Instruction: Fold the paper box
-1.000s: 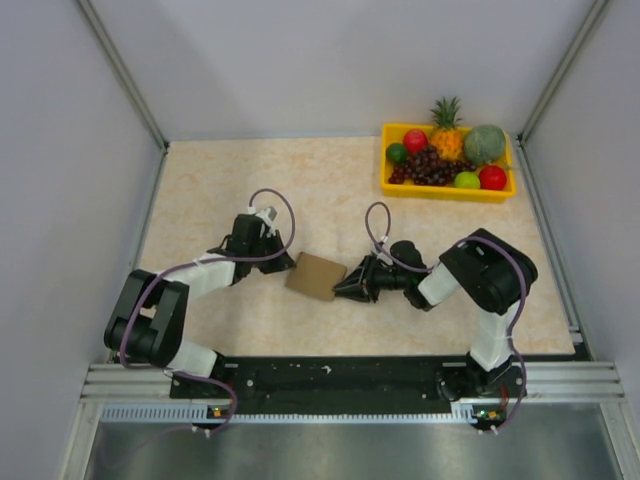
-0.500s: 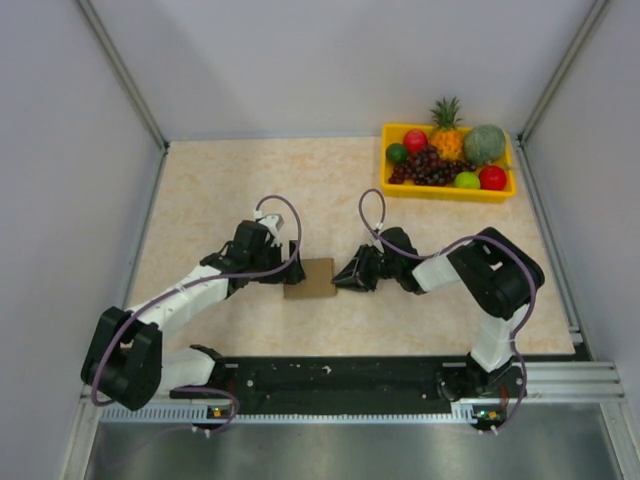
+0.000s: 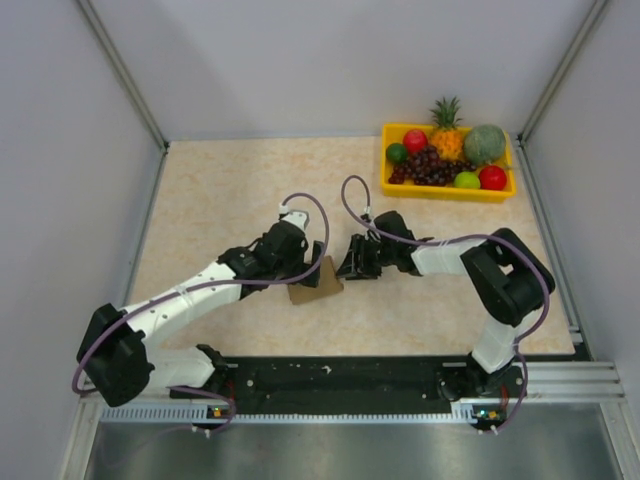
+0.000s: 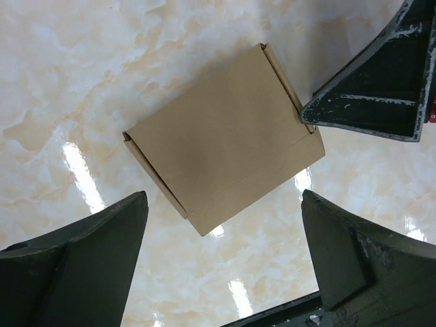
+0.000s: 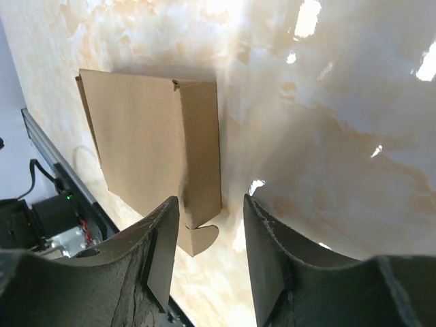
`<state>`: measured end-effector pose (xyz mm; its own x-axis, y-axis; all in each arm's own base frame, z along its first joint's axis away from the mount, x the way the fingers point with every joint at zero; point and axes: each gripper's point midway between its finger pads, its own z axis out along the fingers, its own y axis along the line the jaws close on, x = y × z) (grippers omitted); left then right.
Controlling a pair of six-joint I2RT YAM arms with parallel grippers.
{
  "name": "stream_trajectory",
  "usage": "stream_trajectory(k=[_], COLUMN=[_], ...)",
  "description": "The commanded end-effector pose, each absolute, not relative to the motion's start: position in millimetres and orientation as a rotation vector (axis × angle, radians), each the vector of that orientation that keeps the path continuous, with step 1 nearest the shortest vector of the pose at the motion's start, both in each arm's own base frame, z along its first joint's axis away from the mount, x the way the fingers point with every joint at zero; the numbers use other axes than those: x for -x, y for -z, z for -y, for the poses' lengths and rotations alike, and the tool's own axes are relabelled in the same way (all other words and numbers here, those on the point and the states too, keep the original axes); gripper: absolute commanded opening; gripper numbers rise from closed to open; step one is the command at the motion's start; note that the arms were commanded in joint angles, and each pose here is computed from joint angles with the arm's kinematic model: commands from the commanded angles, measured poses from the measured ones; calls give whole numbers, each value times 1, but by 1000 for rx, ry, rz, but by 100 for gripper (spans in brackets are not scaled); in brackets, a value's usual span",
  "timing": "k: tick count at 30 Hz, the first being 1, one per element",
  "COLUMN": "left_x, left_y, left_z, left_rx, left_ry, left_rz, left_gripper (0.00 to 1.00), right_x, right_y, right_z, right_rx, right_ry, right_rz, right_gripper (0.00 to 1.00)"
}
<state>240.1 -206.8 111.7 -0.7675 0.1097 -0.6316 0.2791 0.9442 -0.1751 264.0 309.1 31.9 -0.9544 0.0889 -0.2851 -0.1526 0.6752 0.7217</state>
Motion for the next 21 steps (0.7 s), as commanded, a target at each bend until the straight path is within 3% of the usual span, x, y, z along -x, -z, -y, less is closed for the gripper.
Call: stream_trajectory(k=[1,6,9,14,21], left_x=[-248,-245,-249,-249,-252], left_y=[-119,-111,-106,-92,-71], left_z=[190,197,193,198,194], left_rx=[-151,-153,-89,-54,-26], left_ry=[261,565,706,821,822], left_rz=[-2437,-2489,-2483,-2515,-2541], left_gripper=[98,98,98,98,96], right_x=[-269,-266,-267,-255,-237], right_y=[-55,-69,-64,-75,-77], right_z=[-312,-303,-298,-308,-313], right_rx=[333,478,625,737,832], right_ry=[-1190,-1212,-1143,-1281,-1280], right_rz=[-2502,-2364,-2362,-2288,-2243], right_gripper=[43,58,58,58,53])
